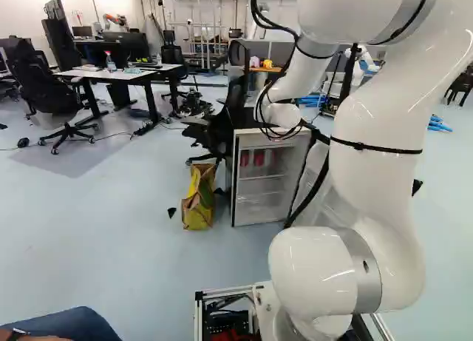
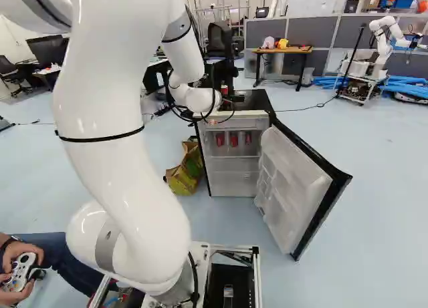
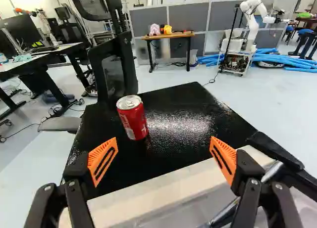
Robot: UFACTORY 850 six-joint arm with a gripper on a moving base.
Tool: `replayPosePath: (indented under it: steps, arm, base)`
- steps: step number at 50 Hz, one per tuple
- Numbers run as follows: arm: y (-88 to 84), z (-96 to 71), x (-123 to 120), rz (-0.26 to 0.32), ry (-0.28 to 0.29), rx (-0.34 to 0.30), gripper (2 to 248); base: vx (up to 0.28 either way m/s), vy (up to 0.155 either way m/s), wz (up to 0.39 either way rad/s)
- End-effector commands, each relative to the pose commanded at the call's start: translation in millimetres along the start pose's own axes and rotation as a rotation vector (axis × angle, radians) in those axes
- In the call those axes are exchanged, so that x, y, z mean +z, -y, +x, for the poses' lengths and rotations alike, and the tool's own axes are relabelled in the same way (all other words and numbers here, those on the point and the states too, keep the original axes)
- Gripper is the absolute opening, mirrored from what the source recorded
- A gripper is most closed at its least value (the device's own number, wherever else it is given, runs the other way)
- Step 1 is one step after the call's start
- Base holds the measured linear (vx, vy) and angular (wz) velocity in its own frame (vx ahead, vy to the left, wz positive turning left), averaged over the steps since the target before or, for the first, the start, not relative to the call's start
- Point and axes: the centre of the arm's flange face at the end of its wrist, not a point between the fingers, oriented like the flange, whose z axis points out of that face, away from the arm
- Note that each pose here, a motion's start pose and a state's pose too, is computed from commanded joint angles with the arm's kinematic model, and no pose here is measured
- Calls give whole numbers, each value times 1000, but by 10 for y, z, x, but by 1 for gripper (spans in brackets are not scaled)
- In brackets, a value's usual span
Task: Grab a drink from the fridge
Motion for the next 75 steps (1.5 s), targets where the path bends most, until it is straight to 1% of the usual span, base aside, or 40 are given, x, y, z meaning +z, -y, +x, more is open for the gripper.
replayPosePath:
  steps: [14, 36, 63, 75]
  arm:
    - [-196, 72, -209, -31, 28, 14, 247]
    - [-524, 159, -500, -88, 106, 44, 247]
    - [-924, 283, -754, -160, 199, 90, 247]
    - [-1101, 360, -859, -193, 218, 112, 247]
  base:
    - [0, 0, 0]
    - [0, 0, 0]
    - [0, 0, 0]
    - [0, 0, 0]
